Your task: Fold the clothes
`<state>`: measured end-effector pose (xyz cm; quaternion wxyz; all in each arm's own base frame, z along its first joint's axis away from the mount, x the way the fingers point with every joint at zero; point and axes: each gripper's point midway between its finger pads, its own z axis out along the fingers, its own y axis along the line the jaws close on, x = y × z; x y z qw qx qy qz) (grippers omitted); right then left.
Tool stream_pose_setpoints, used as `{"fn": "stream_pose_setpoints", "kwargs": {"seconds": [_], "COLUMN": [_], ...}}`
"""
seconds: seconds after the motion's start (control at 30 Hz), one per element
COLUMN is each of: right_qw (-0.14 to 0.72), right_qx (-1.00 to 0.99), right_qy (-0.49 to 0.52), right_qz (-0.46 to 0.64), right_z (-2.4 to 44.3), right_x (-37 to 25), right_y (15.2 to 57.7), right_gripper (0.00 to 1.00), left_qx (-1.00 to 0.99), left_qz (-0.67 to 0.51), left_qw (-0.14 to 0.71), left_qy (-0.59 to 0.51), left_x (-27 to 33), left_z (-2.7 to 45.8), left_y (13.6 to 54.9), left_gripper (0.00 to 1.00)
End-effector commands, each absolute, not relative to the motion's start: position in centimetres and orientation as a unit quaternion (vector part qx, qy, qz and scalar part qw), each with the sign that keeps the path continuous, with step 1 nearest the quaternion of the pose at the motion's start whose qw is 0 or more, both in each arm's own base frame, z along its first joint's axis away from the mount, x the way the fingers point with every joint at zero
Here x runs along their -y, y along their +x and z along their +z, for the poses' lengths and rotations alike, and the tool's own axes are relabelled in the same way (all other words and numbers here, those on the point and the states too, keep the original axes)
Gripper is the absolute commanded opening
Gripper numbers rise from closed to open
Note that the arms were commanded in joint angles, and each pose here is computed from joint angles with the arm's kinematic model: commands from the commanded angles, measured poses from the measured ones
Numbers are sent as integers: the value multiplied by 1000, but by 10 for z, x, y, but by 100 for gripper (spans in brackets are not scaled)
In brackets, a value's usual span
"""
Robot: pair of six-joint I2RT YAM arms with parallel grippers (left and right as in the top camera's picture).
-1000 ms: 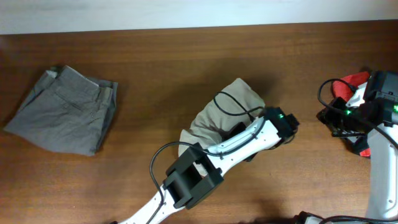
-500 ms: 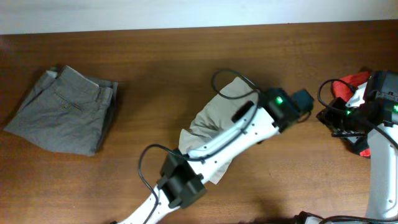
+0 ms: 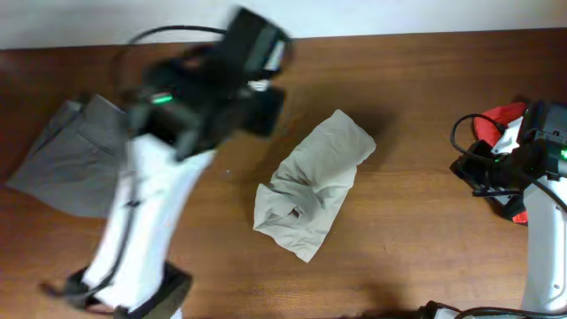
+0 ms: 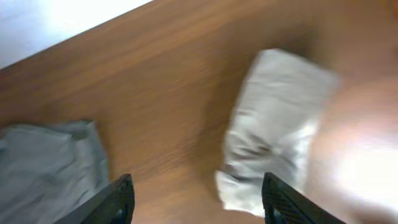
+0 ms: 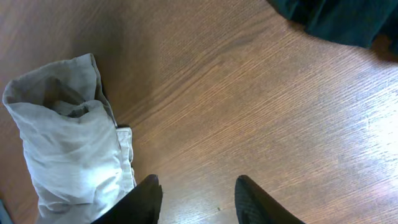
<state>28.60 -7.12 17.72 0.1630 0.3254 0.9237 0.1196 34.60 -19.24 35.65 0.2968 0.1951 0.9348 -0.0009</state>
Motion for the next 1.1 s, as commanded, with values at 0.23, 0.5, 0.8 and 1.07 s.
{"fn": "stream_pose_setpoints", "kwargs": {"seconds": [0.23, 0.5, 0.8, 1.07], "right_qw": [158, 152, 150, 213], "right_qx": [-925, -926, -926, -933], "right_qy": [323, 324, 324, 145], "right_qz": [122, 122, 122, 253], "right_z": [178, 177, 176, 203], "right_x": [70, 69, 69, 15], "right_y": [284, 281, 281, 307], "right_gripper": [44, 44, 44, 43], "left_qx": [-920, -927, -917, -919], "left_qz": [-197, -193, -205, -209], "left_qw": [89, 5, -108, -77], "left_qy": [326, 322, 326, 326], "left_x": [232, 223, 212, 220], "left_z": [223, 101, 21, 28], "left_y": [336, 312, 229, 245], "left_gripper": [45, 26, 24, 24]}}
